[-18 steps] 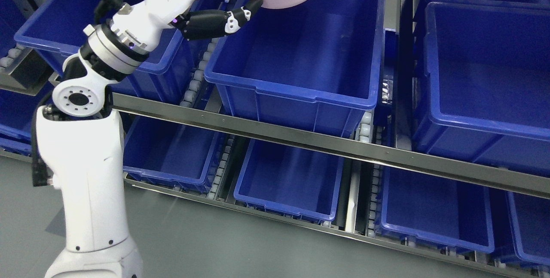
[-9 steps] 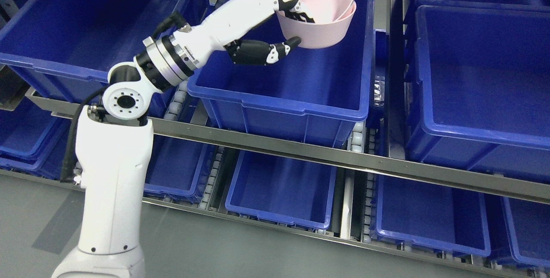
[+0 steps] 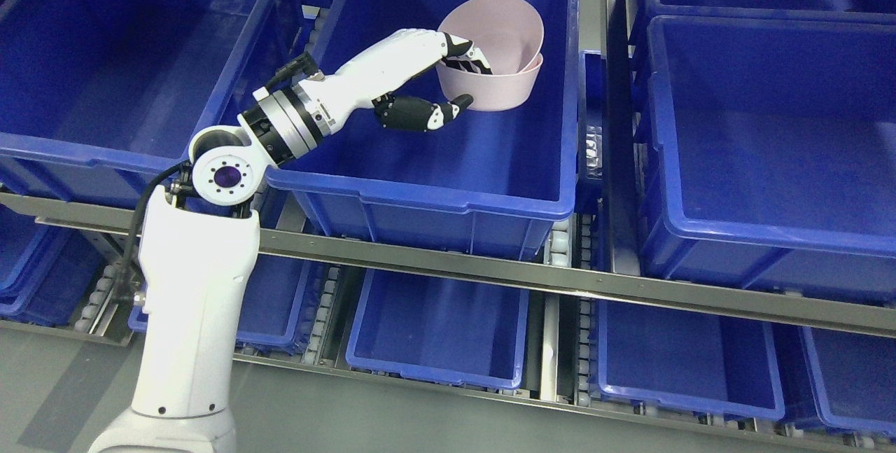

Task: Stack pink IKEA bowls on left shelf middle
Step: 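Lower the stacked bowls into the middle blue bin and release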

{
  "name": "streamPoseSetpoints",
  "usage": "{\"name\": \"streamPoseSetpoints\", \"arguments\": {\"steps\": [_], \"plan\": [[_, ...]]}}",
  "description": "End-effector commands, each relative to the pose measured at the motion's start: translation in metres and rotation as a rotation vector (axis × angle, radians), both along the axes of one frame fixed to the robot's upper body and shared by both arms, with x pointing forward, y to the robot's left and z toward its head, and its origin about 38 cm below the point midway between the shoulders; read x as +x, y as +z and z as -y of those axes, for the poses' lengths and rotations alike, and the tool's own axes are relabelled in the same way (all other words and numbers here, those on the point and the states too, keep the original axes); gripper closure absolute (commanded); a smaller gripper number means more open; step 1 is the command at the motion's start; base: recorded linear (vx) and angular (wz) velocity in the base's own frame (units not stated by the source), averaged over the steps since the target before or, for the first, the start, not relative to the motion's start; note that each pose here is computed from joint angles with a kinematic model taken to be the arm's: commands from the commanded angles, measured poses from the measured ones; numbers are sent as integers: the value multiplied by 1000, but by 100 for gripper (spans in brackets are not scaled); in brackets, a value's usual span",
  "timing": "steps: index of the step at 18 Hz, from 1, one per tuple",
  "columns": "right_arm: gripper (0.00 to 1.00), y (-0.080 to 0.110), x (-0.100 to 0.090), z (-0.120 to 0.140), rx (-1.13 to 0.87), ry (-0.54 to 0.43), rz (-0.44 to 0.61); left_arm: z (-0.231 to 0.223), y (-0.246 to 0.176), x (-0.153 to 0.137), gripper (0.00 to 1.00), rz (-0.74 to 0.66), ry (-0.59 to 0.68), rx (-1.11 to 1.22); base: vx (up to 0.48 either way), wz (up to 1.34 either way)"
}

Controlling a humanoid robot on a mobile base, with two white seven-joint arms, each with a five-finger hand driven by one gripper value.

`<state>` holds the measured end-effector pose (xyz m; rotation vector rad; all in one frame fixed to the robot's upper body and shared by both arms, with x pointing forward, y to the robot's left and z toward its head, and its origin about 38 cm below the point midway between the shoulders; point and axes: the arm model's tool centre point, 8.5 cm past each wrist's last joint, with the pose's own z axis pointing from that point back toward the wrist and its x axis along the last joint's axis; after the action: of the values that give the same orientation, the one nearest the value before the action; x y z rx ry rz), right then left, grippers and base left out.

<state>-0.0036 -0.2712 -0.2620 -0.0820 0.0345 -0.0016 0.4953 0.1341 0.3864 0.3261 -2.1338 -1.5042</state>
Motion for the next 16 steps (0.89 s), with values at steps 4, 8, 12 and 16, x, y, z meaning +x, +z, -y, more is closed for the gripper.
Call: {"name": "streamPoseSetpoints", "arguments": {"steps": [4, 8, 12, 16], "plan": [[0, 1, -7, 11, -17, -10, 6, -13, -48, 46, 95, -213, 77, 60, 71, -135], [0, 1, -7, 11, -17, -10, 6, -21, -53, 47, 95, -224, 91, 40, 38, -30], [0, 1, -7, 11, -17, -10, 6, -44, -56, 48, 85, -234, 129, 3, 11, -11], [0, 1, -7, 11, -17, -10, 6, -35, -54, 47, 41, -227, 115, -6, 0, 0]]}}
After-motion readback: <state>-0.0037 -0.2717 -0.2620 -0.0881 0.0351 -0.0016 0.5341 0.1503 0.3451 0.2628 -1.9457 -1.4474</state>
